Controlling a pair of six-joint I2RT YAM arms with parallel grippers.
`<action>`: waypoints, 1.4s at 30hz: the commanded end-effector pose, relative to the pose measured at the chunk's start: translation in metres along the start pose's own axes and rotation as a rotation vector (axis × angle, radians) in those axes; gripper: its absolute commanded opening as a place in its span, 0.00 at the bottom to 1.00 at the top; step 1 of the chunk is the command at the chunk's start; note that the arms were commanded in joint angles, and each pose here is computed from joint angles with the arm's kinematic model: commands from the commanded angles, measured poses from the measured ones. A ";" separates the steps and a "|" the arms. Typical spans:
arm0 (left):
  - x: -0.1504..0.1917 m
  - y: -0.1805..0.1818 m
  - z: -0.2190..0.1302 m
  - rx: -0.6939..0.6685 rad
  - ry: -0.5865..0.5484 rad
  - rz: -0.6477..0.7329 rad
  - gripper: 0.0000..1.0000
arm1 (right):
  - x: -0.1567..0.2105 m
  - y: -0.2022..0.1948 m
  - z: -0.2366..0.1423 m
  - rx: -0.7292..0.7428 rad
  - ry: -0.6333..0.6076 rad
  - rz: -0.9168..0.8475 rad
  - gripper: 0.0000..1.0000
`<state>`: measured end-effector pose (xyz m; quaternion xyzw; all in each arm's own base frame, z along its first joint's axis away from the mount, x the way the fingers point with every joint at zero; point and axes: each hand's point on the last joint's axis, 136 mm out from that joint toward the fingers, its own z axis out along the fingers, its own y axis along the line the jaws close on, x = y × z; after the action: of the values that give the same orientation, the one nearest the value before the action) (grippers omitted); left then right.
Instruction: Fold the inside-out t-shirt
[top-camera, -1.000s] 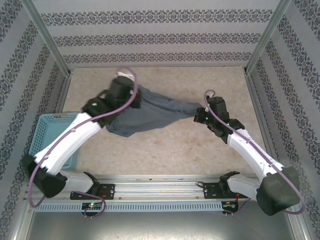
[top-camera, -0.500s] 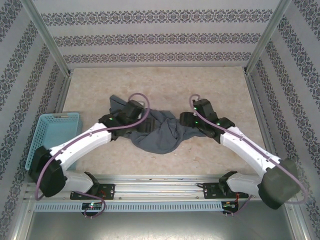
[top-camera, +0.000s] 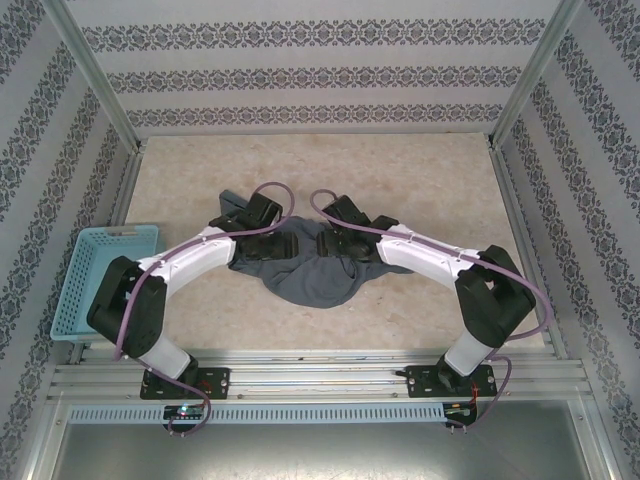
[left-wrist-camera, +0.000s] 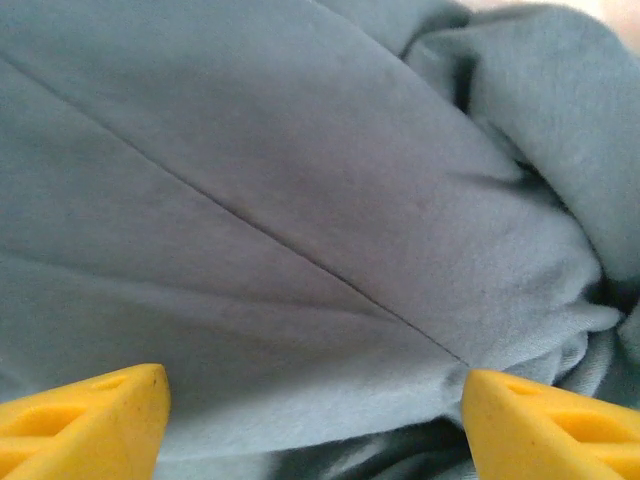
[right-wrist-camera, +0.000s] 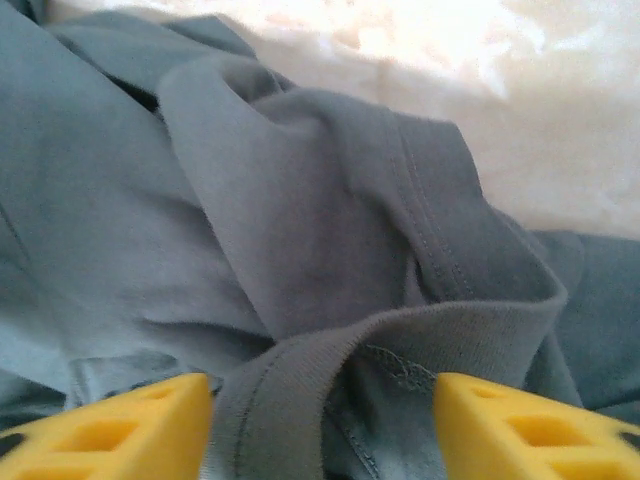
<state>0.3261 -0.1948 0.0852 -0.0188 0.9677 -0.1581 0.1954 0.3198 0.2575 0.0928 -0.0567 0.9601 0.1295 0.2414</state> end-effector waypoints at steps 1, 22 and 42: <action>0.000 -0.026 0.005 0.081 -0.011 0.033 0.76 | 0.013 -0.004 0.004 0.004 0.027 0.023 0.44; 0.013 -0.038 0.028 -0.135 0.024 0.211 0.40 | 0.123 -0.056 -0.009 0.084 0.080 0.114 0.00; -0.003 -0.096 -0.042 0.260 -0.146 0.158 0.00 | 0.039 0.012 -0.085 -0.184 -0.179 -0.151 0.47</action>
<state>0.3079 -0.2622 0.1350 0.0751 0.9367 -0.2194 0.2625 0.2488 0.2111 0.1442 -0.0817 0.9248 0.1535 0.3383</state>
